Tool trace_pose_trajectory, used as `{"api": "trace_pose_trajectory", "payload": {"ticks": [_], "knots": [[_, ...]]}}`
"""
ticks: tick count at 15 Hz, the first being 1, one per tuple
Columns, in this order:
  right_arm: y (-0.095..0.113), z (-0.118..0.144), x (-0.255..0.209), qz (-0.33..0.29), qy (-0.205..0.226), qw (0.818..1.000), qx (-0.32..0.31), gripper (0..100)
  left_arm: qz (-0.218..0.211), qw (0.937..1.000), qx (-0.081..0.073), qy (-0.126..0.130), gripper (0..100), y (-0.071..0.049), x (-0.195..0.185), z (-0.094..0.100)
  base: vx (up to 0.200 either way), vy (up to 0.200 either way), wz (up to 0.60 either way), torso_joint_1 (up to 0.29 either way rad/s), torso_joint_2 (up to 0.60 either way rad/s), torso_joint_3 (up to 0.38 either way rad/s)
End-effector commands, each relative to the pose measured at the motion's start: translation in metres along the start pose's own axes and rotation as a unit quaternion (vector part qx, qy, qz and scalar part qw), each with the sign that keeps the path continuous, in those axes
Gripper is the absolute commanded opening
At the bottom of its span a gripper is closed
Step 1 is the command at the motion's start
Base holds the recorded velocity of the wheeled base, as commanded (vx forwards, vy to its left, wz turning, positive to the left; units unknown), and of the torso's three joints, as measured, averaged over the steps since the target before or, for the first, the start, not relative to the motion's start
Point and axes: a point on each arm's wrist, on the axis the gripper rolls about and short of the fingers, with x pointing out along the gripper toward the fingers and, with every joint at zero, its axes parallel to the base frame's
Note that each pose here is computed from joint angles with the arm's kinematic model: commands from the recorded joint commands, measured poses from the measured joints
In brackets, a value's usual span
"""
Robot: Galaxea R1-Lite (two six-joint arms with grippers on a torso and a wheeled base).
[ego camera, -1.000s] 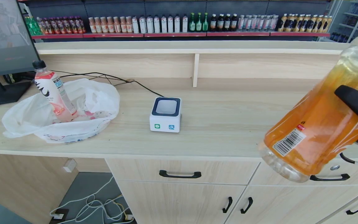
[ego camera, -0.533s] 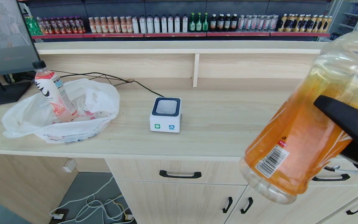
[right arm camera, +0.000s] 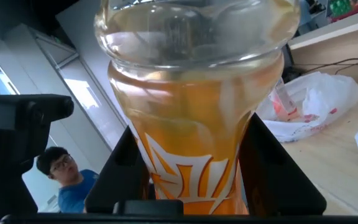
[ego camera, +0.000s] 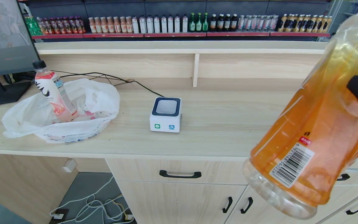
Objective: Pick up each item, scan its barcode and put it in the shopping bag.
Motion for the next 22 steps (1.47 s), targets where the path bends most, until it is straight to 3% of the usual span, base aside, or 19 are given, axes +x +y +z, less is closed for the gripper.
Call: {"api": "trace_pose_trajectory", "payload": {"ticks": [1, 10, 13, 15, 18, 22], "knots": [[0.001, 0.0, -0.001, 0.0, 0.001, 1.0, 0.001, 0, 0.0, 1.0, 0.0, 0.0, 100, 0.0, 0.0, 0.0, 0.0, 0.0, 0.0, 0.0, 0.0, 0.0], [-0.001, 0.0, 0.001, 0.0, 0.001, 1.0, 0.003, 0, 0.0, 1.0, 0.004, 0.0, 100, 0.0, 0.0, 0.0, 0.0, 0.0, 0.0, 0.0, 0.0, 0.0], [-0.01, -0.006, 0.007, -0.009, 0.011, 1.0, 0.002, 0, 0.0, 1.0, 0.005, 0.0, 100, 0.0, 0.0, 0.0, 0.0, 0.0, 0.0, 0.0, 0.0, 0.0], [-0.02, -0.013, 0.01, -0.016, 0.029, 0.999, -0.028, 0, -0.001, 1.0, 0.005, 0.0, 100, 0.0, 0.0, 0.0, 0.0, 0.0, 0.0, 0.0, 0.0, 0.0], [-0.032, -0.027, 0.009, -0.027, 0.06, 0.99, -0.124, 0, 0.0, 1.0, 0.005, 0.0, 100, 0.0, 0.0, 0.0, 0.0, 0.0, 0.0, 0.0, 0.0, 0.0], [-0.04, -0.03, 0.01, -0.042, 0.063, 0.978, -0.193, 0, 0.0, 1.0, 0.005, 0.0, 100, 0.0, 0.0, 0.0, 0.0, 0.0, 0.0, 0.0, 0.0, 0.0]]}}
